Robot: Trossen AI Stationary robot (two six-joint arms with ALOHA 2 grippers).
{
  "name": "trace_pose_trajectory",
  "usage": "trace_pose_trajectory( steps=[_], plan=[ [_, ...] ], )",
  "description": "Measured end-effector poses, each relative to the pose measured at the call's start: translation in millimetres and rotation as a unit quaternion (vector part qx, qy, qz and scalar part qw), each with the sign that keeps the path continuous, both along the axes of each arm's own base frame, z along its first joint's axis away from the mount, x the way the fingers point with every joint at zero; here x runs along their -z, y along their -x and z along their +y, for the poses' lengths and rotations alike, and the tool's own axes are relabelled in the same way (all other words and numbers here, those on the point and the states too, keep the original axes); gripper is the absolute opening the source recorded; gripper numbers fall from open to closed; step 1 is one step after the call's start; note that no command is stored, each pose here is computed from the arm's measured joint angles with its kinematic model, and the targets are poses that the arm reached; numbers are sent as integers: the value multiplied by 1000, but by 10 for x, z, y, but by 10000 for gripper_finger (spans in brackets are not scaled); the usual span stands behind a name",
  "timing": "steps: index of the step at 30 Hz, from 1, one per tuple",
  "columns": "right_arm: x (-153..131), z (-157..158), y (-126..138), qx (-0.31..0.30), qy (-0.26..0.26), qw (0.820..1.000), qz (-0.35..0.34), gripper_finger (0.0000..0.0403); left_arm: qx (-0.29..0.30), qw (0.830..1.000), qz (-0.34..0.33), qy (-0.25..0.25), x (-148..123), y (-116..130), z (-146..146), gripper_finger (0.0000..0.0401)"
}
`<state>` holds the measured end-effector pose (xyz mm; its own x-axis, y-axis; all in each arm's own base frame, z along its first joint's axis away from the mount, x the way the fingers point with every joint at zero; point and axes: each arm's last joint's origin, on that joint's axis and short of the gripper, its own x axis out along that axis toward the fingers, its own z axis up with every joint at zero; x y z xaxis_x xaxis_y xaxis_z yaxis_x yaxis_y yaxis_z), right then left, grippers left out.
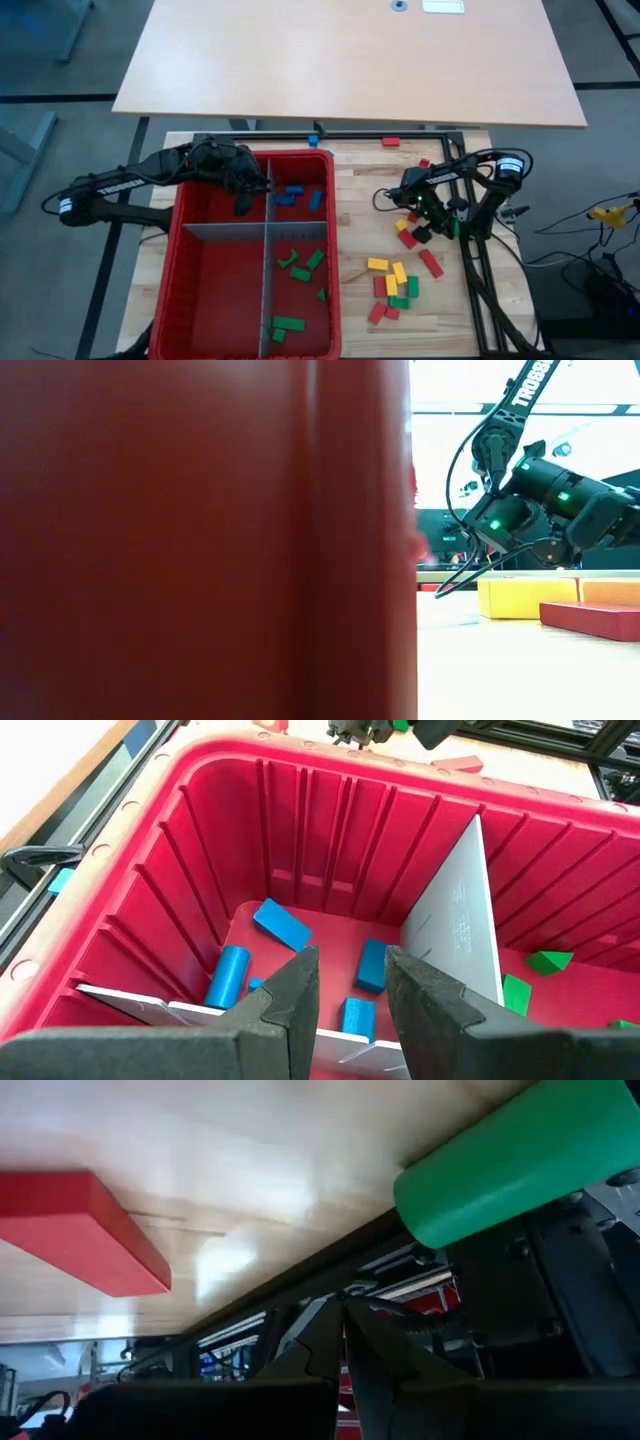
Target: Sort blocks
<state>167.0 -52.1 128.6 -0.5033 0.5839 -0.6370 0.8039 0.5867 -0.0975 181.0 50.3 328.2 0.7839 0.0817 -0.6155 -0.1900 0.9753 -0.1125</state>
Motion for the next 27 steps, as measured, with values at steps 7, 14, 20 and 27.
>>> trace_pose_trajectory(
  steps=[7,14,20,27],
  plan=[
    [71,-32,-91,24,33,997,-58,0,0,1000,0,1,0,1,-1,103],
    [-55,-54,-147,45,91,985,-137,0,9,1000,1,-11,0,1,-1,103],
    [-371,27,-130,85,190,952,-223,0,19,1000,2,-24,-1,1,0,103],
    [-553,189,1,183,219,888,-360,0,24,999,4,-29,8,0,-1,103]
  ],
)
